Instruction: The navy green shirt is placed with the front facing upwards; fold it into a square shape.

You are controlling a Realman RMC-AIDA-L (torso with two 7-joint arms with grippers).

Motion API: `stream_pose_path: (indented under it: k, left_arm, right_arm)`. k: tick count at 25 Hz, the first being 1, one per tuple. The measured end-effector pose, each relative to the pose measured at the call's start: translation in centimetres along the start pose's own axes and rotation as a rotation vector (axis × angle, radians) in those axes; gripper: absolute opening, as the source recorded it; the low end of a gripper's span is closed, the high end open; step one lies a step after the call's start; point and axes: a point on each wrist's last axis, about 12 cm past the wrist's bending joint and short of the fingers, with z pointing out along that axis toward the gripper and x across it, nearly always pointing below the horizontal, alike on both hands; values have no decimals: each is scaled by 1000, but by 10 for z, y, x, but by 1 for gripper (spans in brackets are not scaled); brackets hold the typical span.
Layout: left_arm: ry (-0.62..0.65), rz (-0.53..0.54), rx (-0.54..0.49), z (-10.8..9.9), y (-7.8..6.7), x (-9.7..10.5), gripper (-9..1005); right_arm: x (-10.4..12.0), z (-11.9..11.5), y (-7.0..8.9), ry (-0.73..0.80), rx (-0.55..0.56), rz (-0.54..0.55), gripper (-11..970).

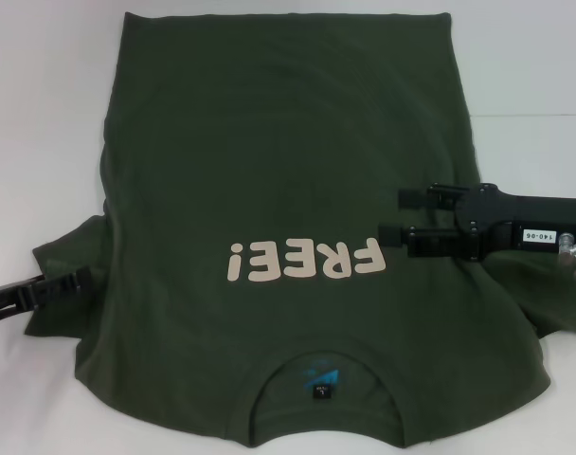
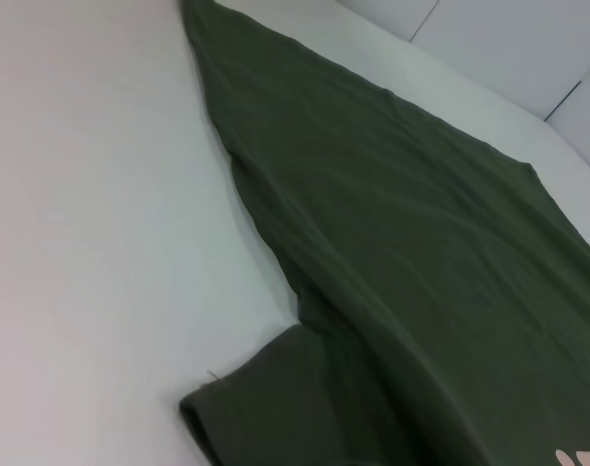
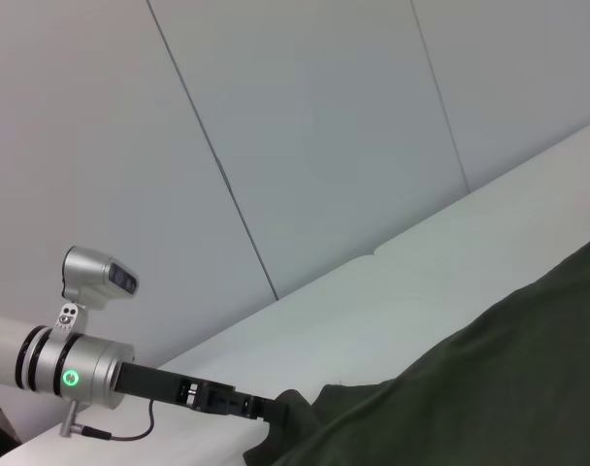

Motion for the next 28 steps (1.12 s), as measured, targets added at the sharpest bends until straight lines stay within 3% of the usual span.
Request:
stream_pose_path:
  k: [8,16,28]
  left_arm:
    - [3,-1,0,0,0,0,905]
    - [-5,-29,-9,1,0,-5,749]
    - [-5,-31,-10,4,-1,-6,229]
  right_arm:
    - [1,1,1,-1,-3,2,898]
    - [1,1,2,-3,-9,2,898]
    - [0,1,1,-7,-5,-6,898]
